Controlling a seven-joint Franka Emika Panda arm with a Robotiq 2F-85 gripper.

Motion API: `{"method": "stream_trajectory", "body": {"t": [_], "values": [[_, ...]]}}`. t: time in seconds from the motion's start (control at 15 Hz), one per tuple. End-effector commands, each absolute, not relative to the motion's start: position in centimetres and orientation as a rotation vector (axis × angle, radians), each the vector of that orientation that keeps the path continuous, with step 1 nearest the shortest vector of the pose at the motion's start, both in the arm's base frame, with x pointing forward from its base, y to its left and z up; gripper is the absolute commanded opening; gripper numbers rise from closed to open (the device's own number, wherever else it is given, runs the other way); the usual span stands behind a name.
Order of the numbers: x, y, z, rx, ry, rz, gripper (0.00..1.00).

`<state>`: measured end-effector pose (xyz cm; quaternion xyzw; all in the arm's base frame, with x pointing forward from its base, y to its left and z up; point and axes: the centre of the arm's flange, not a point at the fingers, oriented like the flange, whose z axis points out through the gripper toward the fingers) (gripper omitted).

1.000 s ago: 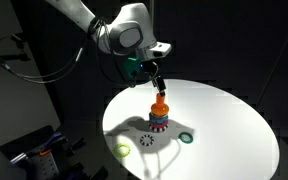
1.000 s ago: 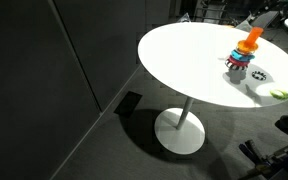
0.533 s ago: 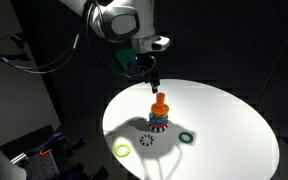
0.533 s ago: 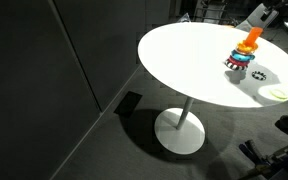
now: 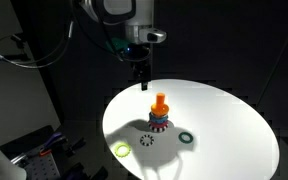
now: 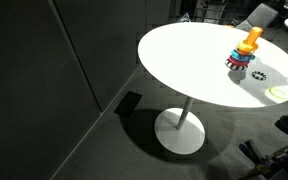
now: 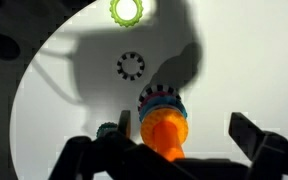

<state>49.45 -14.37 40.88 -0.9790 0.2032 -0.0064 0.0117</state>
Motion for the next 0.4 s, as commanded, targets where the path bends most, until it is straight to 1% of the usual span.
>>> {"method": "stream_trajectory", "body": {"t": [0.0, 0.33], "values": [[49.34, -14.44, 41.29, -3.052, 0.635, -0.03, 1.0], [49.17, -14.55, 41.91, -3.051, 0.638, -0.048, 1.0]]}}
